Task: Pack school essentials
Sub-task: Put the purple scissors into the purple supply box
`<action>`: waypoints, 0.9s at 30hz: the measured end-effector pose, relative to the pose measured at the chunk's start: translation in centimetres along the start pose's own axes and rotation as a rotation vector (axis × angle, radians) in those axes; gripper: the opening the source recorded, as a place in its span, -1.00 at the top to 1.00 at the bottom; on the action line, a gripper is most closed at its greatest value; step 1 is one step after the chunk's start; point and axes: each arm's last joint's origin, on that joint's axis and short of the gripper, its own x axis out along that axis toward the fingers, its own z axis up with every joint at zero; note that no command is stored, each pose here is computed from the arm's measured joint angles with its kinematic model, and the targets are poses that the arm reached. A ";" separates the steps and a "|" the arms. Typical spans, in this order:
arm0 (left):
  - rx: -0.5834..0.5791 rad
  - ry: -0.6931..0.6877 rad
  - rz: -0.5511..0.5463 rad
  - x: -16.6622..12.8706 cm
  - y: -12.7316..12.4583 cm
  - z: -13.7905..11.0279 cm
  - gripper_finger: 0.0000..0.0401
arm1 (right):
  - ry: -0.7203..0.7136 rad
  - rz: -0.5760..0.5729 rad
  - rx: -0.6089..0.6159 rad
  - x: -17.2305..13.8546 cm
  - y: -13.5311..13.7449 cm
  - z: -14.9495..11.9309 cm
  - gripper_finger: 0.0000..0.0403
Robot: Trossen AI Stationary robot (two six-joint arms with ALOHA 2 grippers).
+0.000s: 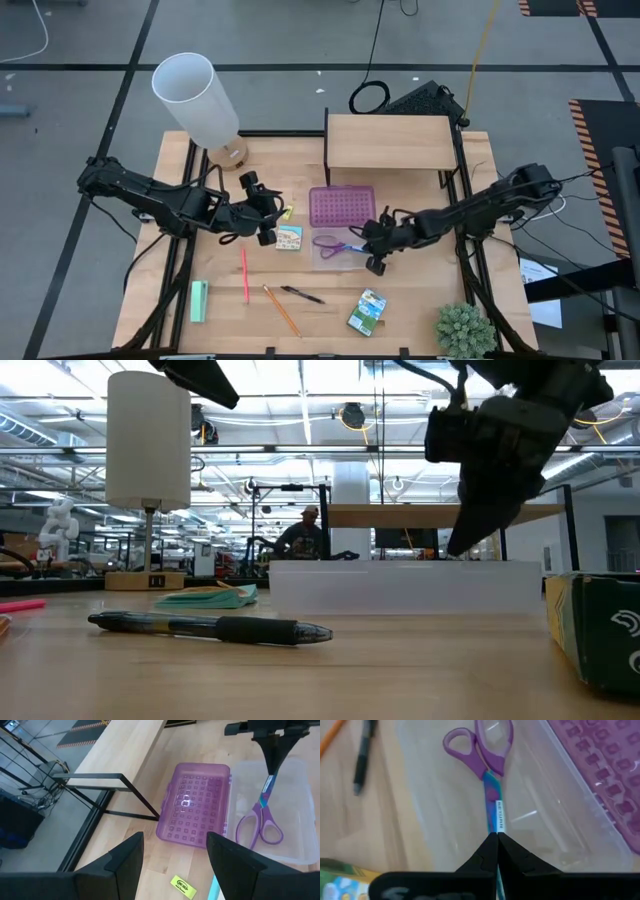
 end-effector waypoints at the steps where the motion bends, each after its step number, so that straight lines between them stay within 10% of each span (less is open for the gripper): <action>1: 0.000 0.000 0.000 0.0 0.0 0.0 -0.10 | -0.004 0.003 0.004 -0.2 0.0 0.0 1.00; 11: -0.001 0.000 0.000 0.0 0.0 0.0 -0.10 | 0.090 -0.104 0.056 -0.8 -0.9 -1.0 1.00; 27: -0.003 -0.001 0.000 0.0 0.0 0.0 -0.10 | 0.115 0.045 0.086 -0.2 0.1 -0.8 1.00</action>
